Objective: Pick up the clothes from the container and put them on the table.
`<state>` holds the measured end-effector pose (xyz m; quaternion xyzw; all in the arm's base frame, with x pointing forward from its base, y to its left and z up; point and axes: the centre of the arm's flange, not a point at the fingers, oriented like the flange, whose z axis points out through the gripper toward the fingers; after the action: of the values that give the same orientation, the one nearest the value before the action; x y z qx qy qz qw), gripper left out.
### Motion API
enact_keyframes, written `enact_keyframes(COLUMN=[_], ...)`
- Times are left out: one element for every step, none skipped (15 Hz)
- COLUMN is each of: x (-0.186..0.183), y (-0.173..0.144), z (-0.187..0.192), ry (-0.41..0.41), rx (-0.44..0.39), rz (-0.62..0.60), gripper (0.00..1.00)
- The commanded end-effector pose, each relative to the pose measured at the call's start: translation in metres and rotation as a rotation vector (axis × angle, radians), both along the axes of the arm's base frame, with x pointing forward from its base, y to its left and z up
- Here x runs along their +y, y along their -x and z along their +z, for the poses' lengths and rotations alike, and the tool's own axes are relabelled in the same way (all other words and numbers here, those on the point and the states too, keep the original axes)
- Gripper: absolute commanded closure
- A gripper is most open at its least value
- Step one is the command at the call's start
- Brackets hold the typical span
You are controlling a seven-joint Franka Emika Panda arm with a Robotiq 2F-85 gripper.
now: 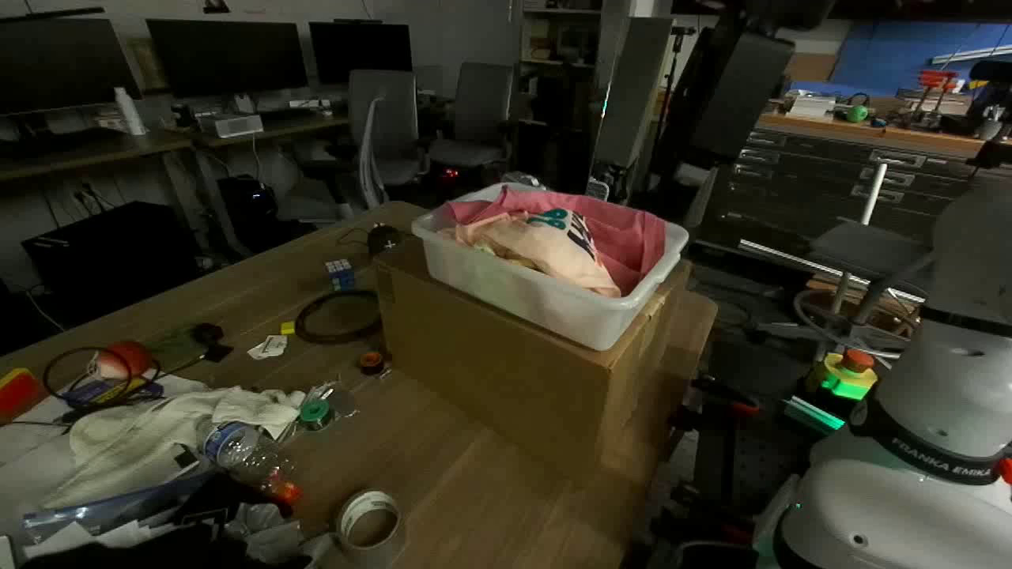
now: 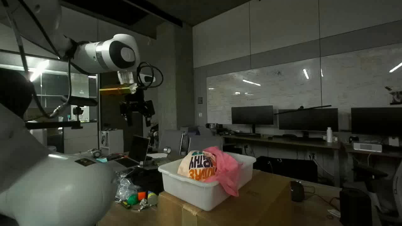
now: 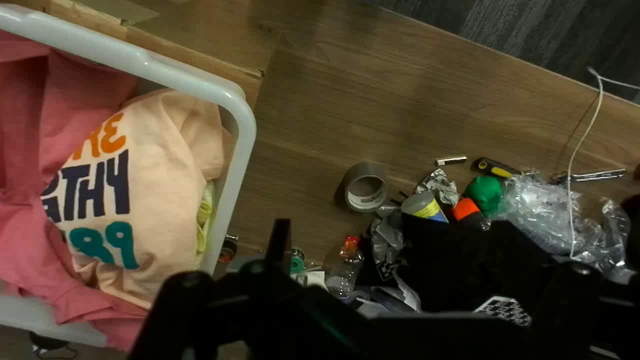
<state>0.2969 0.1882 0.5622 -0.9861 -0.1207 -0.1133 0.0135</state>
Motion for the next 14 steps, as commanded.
enact_keyframes(x=[0.001,0.001,-0.001,-0.003,-0.007,-0.012,-0.018,-0.026,-0.034,-0.043,-0.051,-0.059,-0.066,-0.072], y=[0.000,0.001,-0.001,-0.005,-0.016,-0.026,-0.038,-0.050,-0.065,-0.077,-0.089,-0.099,-0.109,-0.119], z=[0.003,0.006,0.008,0.009,0.011,0.016,0.020,0.024,0.027,0.027,0.025,0.021,0.014,0.006], ry=[-0.002,-0.005,0.008,0.024,0.058,0.079,0.110,0.146,0.167,0.192,0.206,0.217,0.222,0.217], rx=[-0.006,-0.012,-0.022,-0.033,-0.047,-0.076,-0.107,-0.134,-0.156,-0.174,-0.166,-0.169,-0.155,-0.136], rz=[0.001,0.002,0.008,0.005,-0.009,-0.020,-0.040,-0.049,-0.079,-0.086,-0.102,-0.119,-0.129,-0.140], gripper=[0.00,0.00,0.00,0.00,0.00,0.00,0.00,0.00,0.00,0.00,0.00,0.00,0.00,0.00])
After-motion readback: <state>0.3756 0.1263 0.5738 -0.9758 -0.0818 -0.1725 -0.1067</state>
